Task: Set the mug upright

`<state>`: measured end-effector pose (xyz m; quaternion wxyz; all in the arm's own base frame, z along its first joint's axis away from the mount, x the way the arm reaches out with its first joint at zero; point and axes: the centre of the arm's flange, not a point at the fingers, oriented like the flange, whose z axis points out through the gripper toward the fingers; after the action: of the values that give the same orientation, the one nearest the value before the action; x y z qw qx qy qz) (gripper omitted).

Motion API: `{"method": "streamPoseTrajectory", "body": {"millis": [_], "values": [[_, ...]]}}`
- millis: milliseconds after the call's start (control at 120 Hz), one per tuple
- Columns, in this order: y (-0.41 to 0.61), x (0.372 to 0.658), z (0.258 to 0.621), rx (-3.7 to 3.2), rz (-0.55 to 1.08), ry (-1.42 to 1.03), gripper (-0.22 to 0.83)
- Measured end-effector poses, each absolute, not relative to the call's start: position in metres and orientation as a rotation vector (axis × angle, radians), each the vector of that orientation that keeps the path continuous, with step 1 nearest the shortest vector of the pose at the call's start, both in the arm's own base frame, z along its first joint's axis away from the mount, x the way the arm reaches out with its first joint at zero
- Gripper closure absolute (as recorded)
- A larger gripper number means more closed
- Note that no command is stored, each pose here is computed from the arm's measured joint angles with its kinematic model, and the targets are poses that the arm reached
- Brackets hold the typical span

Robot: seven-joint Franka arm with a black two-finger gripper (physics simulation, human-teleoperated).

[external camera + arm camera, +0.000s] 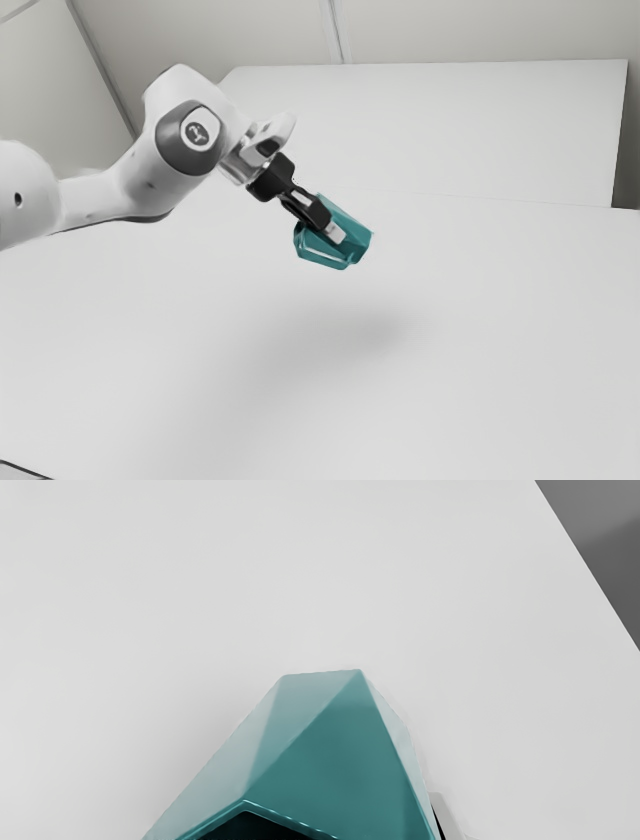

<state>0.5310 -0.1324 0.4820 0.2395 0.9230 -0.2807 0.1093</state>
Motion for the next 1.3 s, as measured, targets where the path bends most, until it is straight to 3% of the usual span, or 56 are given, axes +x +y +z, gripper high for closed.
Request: {"method": "streamPoseTrajectory", "body": {"millis": [283, 850, 1300], "values": [[-0.067, 0.496, 0.46, 2.961, 0.141, -0.879, 0.78], [-0.065, 0.508, 0.38, 3.157, -0.102, -0.709, 0.78], [-0.062, 0.515, 0.348, 3.193, -0.149, -0.579, 0.78]]}}
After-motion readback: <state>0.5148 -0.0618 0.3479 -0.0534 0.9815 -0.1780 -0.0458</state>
